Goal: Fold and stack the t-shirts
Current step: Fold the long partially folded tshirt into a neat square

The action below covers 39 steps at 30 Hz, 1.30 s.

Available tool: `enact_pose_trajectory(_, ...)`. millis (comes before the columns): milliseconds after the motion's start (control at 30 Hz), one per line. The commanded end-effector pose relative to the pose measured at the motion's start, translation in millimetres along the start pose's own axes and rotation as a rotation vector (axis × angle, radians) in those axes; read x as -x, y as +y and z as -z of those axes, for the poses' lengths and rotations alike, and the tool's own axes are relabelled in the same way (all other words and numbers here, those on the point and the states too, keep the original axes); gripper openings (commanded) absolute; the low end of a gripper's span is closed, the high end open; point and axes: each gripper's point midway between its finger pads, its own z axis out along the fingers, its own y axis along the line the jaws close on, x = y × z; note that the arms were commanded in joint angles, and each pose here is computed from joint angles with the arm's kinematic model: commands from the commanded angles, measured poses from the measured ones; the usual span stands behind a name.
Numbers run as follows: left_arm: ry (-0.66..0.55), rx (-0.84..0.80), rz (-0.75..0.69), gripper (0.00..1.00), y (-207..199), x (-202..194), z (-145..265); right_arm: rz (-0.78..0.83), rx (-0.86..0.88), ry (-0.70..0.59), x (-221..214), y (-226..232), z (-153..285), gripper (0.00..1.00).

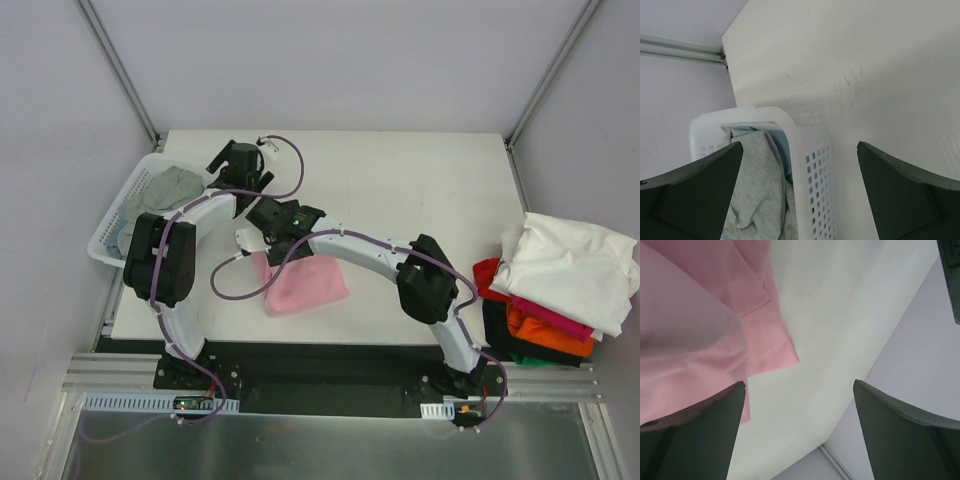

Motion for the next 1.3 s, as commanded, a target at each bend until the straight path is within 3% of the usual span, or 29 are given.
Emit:
enact_pose_trajectory(0,-0.018,0.113,0.002,0.99,28,8,4,-0.045,-0.12,-0.015,7,-36,9,0.93)
enact_pose_trajectory(300,0.006,0.195,-0.003,0.99,54,1,1,-0.133,-0.146,-0.032,-5,-38,42,1.0)
enact_pose_trajectory(633,-0.044,0.168,0.091,0.99,67,13,23,-0.307,-0.114,-0.049,-36,-10,87,0.96)
enact_pose_trajectory(833,-0.055,-0.039,0.175,0.99,35,9,60,-0.446,-0.1,-0.004,-74,12,78,0.96)
enact_pose_trajectory(1067,-0.126,-0.295,0.157,0.99,-20,6,141,-0.649,-0.127,0.14,-153,12,59,0.96)
enact_pose_trajectory(1100,-0.116,-0.398,0.169,0.99,-40,-1,153,-0.681,-0.124,0.167,-168,11,55,0.96)
enact_pose_trajectory(1267,-0.143,-0.565,0.198,0.99,-66,-14,197,-0.792,-0.104,0.198,-199,9,45,0.96)
